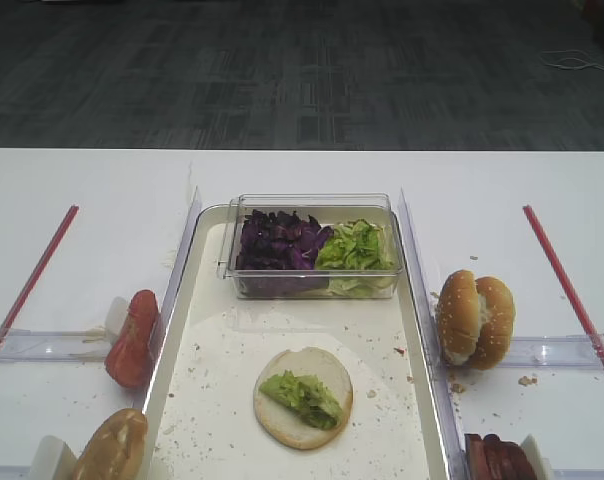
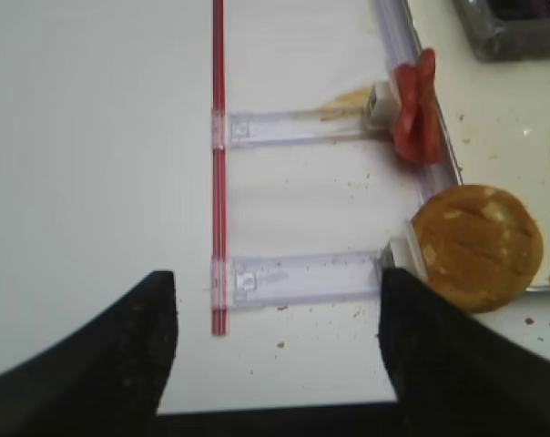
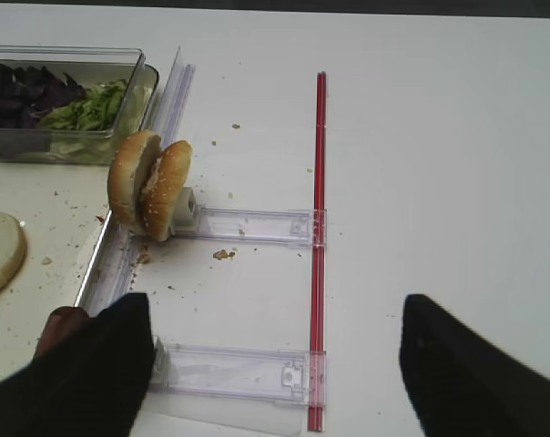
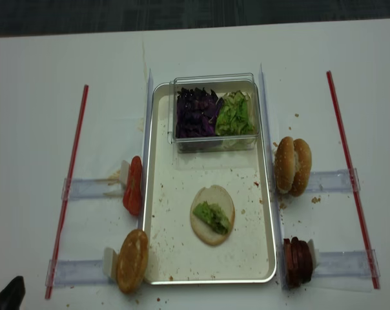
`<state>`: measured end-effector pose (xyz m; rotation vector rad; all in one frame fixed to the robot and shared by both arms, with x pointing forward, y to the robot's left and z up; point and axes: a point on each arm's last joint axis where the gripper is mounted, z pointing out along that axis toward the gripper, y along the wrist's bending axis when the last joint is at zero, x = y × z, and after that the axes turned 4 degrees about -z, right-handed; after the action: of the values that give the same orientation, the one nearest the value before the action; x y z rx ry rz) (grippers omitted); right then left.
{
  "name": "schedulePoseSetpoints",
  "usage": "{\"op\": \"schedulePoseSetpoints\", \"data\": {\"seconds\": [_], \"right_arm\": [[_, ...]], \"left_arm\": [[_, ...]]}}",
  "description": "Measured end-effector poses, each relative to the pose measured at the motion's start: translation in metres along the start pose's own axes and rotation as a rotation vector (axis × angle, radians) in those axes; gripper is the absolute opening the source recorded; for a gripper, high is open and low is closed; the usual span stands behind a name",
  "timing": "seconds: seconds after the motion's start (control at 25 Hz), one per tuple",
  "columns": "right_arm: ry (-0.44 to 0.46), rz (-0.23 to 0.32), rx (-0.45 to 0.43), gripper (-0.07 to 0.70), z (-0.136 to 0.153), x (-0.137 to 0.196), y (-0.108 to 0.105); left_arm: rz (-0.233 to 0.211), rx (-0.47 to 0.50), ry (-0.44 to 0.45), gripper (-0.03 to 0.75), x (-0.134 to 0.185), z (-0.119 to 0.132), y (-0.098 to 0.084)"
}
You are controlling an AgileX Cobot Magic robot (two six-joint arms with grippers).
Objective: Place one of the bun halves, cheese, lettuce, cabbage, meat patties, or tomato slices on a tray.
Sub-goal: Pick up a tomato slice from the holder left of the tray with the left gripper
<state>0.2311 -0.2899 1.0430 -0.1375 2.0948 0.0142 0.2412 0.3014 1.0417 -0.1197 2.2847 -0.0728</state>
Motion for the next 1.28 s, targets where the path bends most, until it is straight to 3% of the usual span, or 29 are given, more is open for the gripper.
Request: {"op": "schedulePoseSetpoints", "data": {"seconds": [0.44,0.64,0.88,1.04,1.28], "right_arm": [[0.0,0.0,0.0,0.59,0.0,0.0,0.0],[0.0,0.0,0.0,0.59,0.0,0.0,0.0],[0.0,0.0,0.0,0.59,0.0,0.0,0.0],[0.0,0.0,0.0,0.59,0.0,0.0,0.0],[0.0,0.0,0.0,0.59,0.0,0.0,0.0]], "left_arm": [[0.007,-0.085,0.621,0.471,-0.036,0.088,-0.003],[0.015,-0.117,0.789,0.471,-0.035,0.116,-0.002],[0.0,-0.155,0.809,0.471,-0.035,0.122,0.0],[-0.026,-0.16,0.758,0.471,-0.041,0.126,-0.001],[0.006,-0.176,0.71,0.471,-0.08,0.156,-0.002]]}}
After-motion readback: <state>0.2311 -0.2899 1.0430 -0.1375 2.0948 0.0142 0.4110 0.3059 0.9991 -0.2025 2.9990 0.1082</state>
